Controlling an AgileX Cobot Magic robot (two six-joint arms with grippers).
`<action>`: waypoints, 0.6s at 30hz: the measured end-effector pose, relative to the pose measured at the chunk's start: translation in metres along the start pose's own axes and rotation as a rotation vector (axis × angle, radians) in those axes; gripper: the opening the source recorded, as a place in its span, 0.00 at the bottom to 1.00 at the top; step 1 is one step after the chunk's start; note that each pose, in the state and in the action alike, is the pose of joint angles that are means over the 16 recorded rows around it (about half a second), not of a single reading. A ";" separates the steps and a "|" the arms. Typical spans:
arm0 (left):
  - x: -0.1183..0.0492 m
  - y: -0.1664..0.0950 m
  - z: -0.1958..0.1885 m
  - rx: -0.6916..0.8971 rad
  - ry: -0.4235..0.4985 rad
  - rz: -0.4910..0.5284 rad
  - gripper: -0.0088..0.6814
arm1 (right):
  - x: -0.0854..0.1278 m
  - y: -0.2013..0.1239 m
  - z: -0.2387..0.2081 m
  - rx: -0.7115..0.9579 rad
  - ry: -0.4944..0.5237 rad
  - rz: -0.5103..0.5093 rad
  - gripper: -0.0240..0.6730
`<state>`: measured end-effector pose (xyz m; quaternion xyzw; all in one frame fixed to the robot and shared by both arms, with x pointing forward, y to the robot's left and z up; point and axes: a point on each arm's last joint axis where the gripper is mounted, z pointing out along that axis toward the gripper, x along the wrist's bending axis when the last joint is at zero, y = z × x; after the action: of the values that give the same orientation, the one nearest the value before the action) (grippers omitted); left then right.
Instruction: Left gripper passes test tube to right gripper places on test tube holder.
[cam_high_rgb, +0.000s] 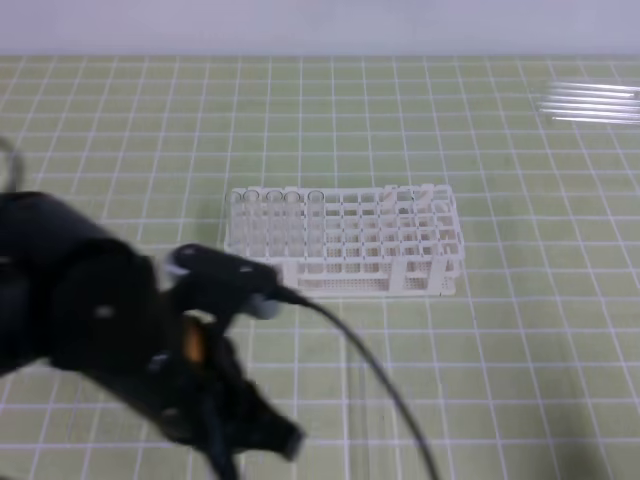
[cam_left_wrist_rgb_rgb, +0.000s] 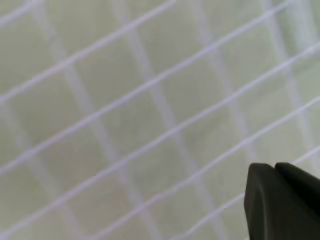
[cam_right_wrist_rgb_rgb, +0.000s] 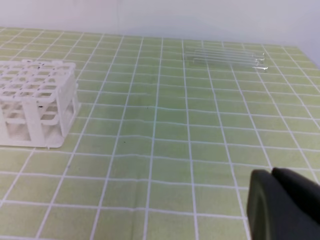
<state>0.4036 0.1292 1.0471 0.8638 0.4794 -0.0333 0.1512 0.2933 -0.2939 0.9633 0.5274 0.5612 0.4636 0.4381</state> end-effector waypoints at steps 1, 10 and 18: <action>-0.006 0.005 0.004 -0.001 0.002 0.009 0.01 | 0.000 0.000 0.000 0.000 0.000 0.000 0.01; -0.043 0.043 0.044 -0.006 -0.048 -0.037 0.05 | 0.000 0.000 0.000 0.000 0.000 0.000 0.01; -0.049 0.058 0.075 0.016 -0.075 -0.116 0.28 | 0.000 0.000 0.000 0.000 0.000 0.000 0.01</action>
<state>0.4327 0.0383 0.9989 0.8339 0.5225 -0.0781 0.1599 0.2933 -0.2939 0.9633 0.5274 0.5612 0.4636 0.4381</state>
